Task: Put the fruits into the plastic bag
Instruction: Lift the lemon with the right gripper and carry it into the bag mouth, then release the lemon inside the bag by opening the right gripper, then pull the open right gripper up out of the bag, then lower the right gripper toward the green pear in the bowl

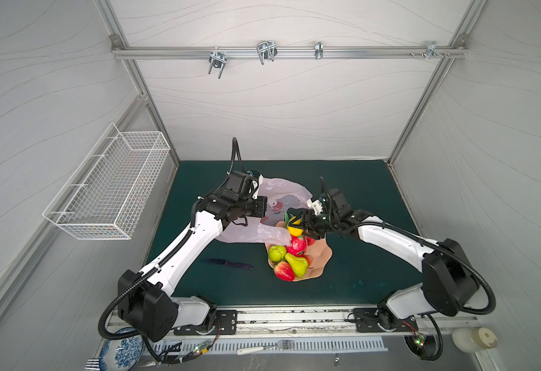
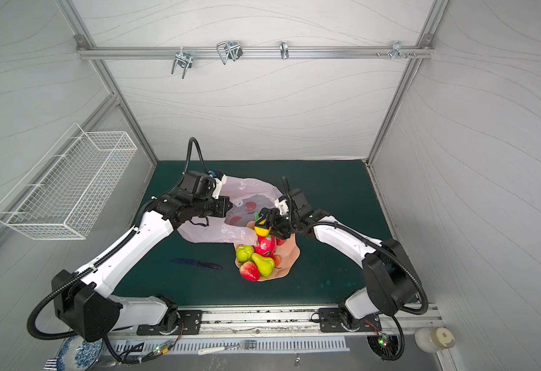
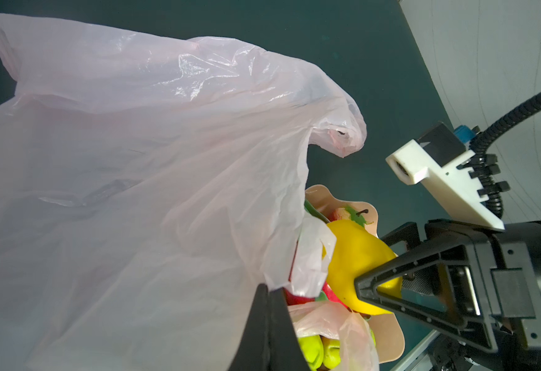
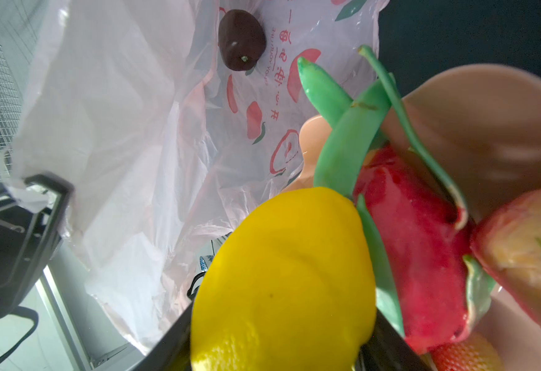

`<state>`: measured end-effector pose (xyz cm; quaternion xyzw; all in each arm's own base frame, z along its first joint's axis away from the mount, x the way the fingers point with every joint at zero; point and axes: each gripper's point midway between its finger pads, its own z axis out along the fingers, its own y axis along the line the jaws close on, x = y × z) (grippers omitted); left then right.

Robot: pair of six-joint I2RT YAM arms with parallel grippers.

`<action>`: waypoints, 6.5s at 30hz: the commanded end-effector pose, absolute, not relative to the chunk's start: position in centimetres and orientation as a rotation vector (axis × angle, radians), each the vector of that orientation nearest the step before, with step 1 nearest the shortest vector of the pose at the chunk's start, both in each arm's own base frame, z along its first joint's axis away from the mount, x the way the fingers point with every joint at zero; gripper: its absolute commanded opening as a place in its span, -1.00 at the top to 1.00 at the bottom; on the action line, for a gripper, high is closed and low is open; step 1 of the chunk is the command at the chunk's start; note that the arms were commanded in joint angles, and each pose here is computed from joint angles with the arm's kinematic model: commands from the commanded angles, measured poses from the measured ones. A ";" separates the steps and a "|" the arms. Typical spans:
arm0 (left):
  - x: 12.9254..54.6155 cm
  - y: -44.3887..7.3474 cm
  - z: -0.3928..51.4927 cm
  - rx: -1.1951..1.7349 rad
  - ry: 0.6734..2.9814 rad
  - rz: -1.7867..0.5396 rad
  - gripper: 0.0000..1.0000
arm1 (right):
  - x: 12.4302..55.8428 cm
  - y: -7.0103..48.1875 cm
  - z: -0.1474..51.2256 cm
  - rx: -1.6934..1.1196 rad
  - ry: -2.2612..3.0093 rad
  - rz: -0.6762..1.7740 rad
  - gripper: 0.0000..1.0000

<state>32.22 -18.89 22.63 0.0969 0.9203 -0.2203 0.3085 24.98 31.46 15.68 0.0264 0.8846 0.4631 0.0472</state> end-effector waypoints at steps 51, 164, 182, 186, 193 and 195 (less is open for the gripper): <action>33.0 -21.0 23.3 0.281 2.343 -0.715 1.00 | 28.7 48.8 10.3 0.214 2.842 1.753 0.45; 32.2 -18.5 23.6 0.246 2.356 -0.666 1.00 | 16.4 26.3 15.0 -0.787 2.716 0.757 -0.98; 31.9 -18.3 23.6 0.245 2.360 -0.663 1.00 | 14.2 28.9 10.1 -1.050 2.696 0.723 -0.91; 31.8 -18.3 23.5 0.243 2.362 -0.662 1.00 | 14.0 29.3 9.2 -1.081 2.707 0.702 -0.89; 31.8 -18.3 23.5 0.242 2.362 -0.661 1.00 | 14.1 29.4 8.2 -1.078 2.721 0.667 -0.79; 31.9 -18.3 23.5 0.242 2.362 -0.662 1.00 | 14.2 29.3 8.1 -1.077 2.723 0.655 -0.75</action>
